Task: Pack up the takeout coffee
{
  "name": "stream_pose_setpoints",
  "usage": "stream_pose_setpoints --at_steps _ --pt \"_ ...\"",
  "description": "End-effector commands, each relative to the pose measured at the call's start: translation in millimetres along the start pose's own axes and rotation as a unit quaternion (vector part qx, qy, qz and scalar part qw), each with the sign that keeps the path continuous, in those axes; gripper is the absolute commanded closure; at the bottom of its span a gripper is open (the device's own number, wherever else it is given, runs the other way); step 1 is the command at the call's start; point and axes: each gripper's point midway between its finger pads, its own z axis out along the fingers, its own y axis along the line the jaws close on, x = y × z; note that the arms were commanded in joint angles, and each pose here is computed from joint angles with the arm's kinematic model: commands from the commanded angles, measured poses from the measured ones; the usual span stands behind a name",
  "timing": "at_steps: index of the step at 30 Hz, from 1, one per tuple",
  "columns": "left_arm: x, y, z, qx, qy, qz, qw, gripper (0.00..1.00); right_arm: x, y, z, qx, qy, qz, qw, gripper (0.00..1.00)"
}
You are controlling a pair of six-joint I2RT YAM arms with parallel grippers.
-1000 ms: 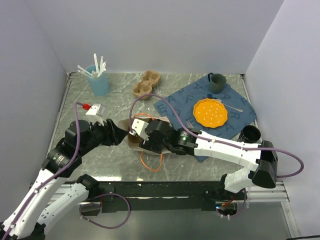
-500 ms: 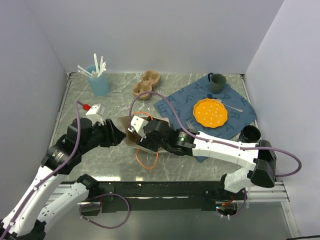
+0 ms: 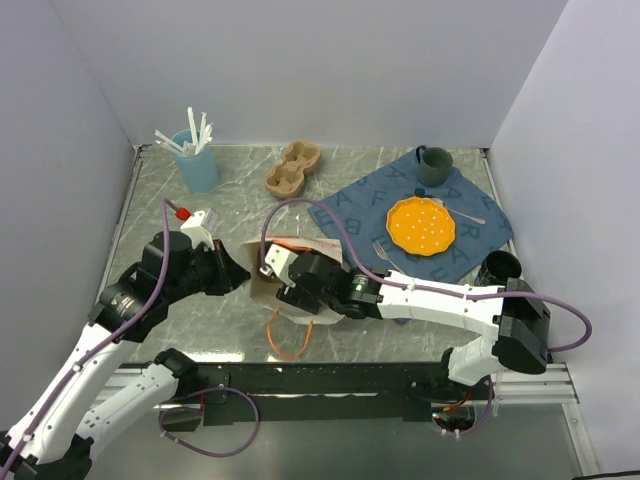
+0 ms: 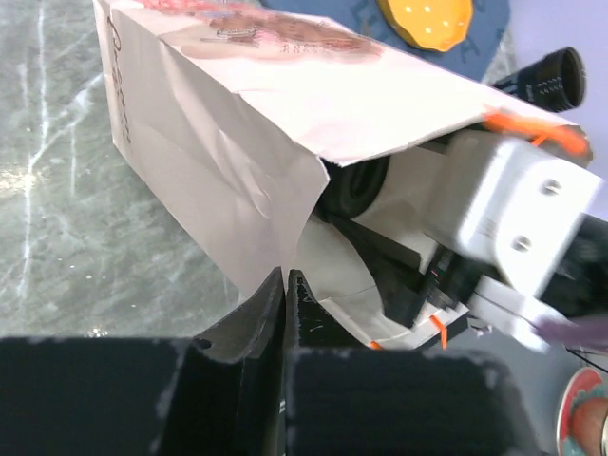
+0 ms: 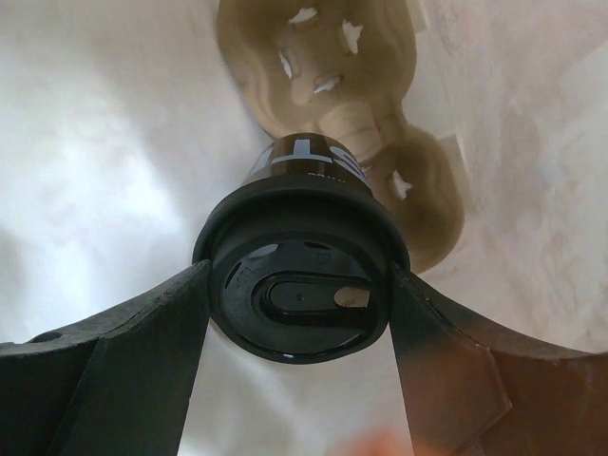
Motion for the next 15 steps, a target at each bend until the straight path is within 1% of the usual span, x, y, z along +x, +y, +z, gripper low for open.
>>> stream_pose_setpoints --at_steps 1,6,9,15 --pt "-5 -16 -10 0.036 -0.011 -0.004 0.999 0.94 -11 -11 -6 0.023 -0.029 0.023 0.999 0.49" --pt "-8 -19 -10 0.036 -0.006 -0.003 0.999 0.95 -22 -27 -7 0.036 -0.036 0.048 0.998 0.49" --pt "-7 -17 -7 0.032 -0.005 -0.006 0.999 0.95 -21 -34 -3 0.045 -0.029 0.048 0.997 0.49" --pt "-9 -20 -5 0.036 -0.003 -0.011 0.999 0.94 -28 -36 -1 0.039 -0.046 0.044 0.997 0.49"
